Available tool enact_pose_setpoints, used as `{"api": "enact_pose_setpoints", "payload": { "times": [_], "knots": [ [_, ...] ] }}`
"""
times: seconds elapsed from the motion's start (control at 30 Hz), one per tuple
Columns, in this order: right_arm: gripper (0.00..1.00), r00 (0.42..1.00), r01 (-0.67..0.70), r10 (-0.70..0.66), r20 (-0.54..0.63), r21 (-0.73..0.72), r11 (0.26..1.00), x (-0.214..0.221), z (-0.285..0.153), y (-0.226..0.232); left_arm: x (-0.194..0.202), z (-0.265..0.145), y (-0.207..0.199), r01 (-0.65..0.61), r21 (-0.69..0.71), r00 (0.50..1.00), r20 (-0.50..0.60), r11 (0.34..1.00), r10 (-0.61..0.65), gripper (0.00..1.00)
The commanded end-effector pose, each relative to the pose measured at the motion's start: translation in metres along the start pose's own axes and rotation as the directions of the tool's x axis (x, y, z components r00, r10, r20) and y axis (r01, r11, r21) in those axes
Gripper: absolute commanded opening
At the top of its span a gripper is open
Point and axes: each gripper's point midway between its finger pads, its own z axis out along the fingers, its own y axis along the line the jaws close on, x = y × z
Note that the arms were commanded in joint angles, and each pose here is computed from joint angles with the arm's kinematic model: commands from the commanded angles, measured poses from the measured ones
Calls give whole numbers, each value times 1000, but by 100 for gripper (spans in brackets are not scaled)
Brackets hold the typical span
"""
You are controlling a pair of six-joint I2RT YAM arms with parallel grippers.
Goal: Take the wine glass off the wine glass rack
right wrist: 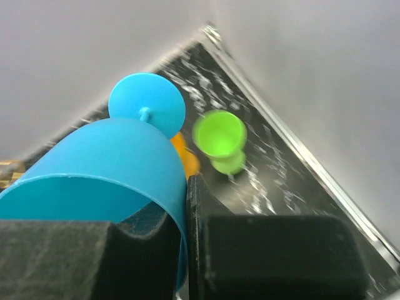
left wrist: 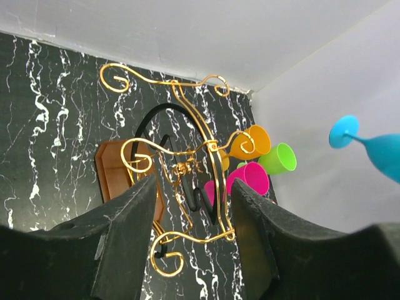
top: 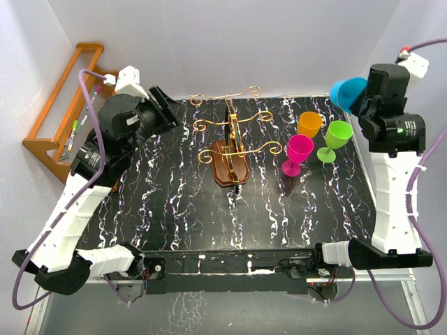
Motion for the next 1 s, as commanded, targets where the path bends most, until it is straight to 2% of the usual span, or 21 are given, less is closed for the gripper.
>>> {"api": "enact_pose_setpoints", "payload": {
  "times": [0.0,0.13,0.37,0.67,0.97],
  "knots": [
    [8,990,39,-14,-138,180,983,42,-4,-68,10,-4,1,-8,25,1000,-27,1000,9,49],
    [8,958,38,22,-285,203,978,88,9,-99,14,-12,7,-23,19,999,-27,1000,23,48],
    [8,889,13,86,-450,212,977,156,28,-113,25,-30,27,-36,-21,998,-43,999,35,48],
    [12,837,6,119,-534,228,974,219,57,-122,50,-48,50,4,-56,997,-81,998,-9,47],
    [17,831,22,122,-542,252,968,250,82,-131,45,-61,62,-9,-99,999,-53,995,4,47]
  ]
}}
